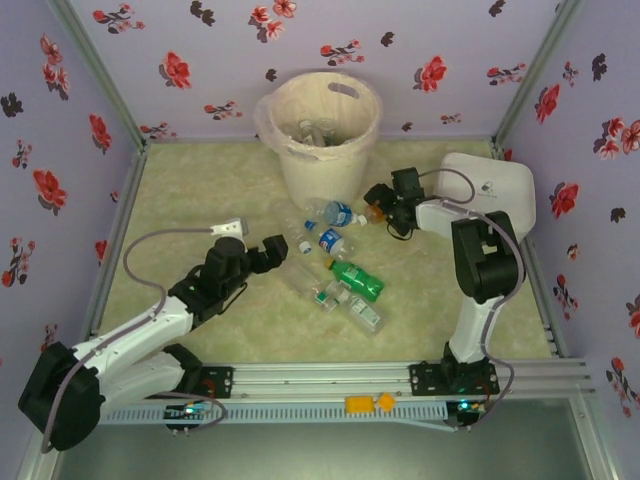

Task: Put the plastic bottles in the bin

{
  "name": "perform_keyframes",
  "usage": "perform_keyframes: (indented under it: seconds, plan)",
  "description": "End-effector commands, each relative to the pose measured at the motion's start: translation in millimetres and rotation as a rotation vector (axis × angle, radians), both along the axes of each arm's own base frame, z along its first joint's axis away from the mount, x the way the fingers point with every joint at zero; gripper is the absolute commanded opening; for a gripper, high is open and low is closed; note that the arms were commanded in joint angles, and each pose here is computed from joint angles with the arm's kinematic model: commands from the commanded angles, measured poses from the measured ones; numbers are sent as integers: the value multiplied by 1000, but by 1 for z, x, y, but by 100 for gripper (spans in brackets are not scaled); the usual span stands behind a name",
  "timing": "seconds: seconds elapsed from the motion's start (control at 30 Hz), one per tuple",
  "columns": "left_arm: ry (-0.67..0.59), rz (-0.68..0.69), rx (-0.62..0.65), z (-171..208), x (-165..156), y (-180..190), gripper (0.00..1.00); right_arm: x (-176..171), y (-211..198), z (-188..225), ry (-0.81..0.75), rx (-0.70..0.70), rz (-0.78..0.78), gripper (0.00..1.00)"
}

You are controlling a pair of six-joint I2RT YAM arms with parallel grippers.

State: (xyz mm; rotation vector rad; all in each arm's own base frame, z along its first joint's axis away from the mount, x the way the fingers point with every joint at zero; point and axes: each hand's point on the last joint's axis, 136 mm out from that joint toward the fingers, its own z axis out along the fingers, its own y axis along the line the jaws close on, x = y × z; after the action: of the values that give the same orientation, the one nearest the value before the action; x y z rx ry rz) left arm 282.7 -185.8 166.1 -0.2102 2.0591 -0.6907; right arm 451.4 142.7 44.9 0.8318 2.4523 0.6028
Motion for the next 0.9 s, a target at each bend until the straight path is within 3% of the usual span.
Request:
perform_keyframes:
  seconds: [0.0, 0.4, 0.5, 0.87]
  plan:
    - [-121, 91, -103, 40, 13, 6, 100, 5, -7, -5, 9, -5, -52, 97]
    - [-72, 90, -105, 26, 23, -9, 100, -23, -17, -26, 32, -11, -74, 82]
    - [-69, 69, -121, 28, 25, -19, 100, -35, -21, -29, 35, -17, -75, 73]
    - [-54, 48, -144, 24, 21, -37, 100, -88, -32, -30, 80, -84, 29, 56]
